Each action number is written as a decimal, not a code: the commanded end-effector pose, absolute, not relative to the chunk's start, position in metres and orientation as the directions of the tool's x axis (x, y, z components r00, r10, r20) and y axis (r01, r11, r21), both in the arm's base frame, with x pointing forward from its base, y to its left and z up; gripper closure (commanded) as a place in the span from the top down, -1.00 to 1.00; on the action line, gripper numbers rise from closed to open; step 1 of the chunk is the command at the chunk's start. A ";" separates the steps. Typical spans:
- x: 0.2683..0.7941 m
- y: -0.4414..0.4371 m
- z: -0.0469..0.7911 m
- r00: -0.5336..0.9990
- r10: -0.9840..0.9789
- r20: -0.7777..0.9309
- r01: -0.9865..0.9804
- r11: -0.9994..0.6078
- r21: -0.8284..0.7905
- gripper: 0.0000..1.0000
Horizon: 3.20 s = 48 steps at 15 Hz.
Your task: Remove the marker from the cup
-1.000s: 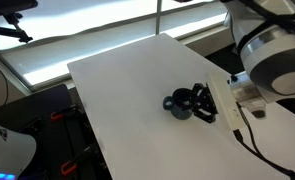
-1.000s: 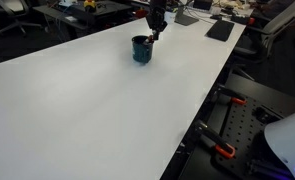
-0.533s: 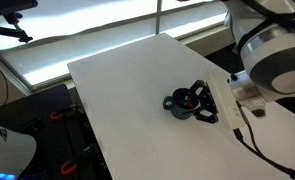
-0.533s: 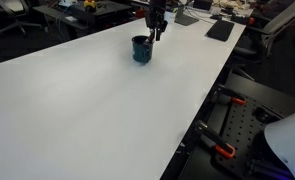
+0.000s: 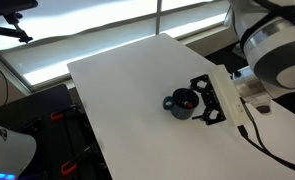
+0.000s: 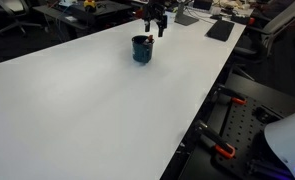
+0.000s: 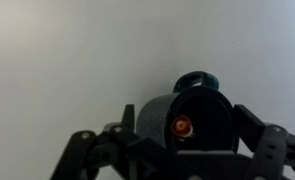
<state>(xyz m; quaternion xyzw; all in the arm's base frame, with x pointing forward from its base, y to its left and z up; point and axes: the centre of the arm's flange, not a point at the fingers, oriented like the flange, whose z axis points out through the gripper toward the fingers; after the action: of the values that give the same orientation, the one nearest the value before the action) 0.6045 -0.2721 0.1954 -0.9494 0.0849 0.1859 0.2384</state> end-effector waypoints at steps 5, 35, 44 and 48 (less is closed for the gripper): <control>0.605 -0.274 0.202 0.923 -0.071 -0.379 -0.236 -0.881 -0.411 0.95; 0.605 -0.275 0.198 0.924 -0.056 -0.379 -0.219 -0.889 -0.403 0.17; 0.617 -0.285 0.204 0.929 -0.071 -0.363 -0.213 -0.906 -0.367 1.00; 0.612 -0.282 0.204 0.927 -0.070 -0.368 -0.219 -0.899 -0.380 1.00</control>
<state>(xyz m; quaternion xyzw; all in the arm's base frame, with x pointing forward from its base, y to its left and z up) 0.6118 -0.2822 0.2035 -0.9584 0.0754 0.1752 0.2121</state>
